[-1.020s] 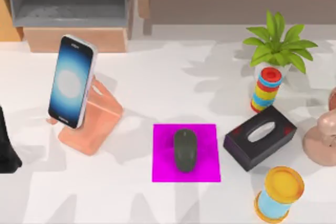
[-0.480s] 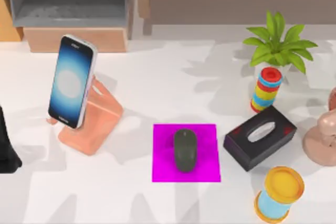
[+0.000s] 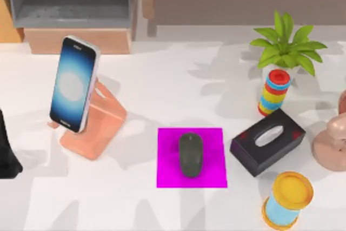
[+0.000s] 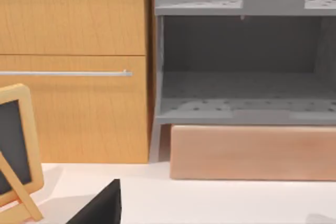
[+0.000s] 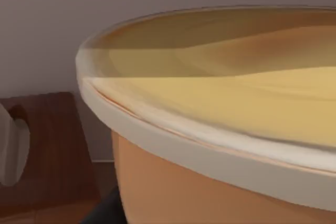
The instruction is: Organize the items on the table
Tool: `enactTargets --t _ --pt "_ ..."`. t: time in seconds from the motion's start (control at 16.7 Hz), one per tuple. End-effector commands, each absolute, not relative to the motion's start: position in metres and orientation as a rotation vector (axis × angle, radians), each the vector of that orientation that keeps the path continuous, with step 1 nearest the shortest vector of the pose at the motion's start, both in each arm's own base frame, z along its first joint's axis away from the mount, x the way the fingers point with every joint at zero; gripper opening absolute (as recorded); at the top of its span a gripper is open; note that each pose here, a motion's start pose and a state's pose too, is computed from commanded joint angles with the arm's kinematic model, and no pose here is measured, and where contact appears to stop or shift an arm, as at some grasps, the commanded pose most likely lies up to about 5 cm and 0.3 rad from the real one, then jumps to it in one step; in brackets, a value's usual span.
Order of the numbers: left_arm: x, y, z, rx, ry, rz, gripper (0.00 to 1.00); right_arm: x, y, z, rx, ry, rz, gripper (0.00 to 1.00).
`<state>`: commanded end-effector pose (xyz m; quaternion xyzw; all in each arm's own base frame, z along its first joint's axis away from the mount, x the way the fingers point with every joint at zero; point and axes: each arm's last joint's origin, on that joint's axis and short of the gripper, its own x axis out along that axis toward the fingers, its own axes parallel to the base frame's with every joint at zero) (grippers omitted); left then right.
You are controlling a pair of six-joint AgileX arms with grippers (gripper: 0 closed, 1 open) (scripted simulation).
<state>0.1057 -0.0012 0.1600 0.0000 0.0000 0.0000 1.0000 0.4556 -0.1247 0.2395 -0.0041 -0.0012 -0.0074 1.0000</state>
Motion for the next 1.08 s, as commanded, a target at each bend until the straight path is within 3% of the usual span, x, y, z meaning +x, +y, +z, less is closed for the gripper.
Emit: enactTargets --t 0.72,1.08 --pt "0.1057 -0.0012 0.1600 0.000 0.000 0.000 1.00 0.4556 -0.1247 0.2395 -0.008 -0.002 -0.015 0.98" --pt "0.1057 -0.0012 0.1600 0.000 0.000 0.000 1.00 0.4556 -0.1247 0.2395 -0.008 -0.002 -0.015 1.00"
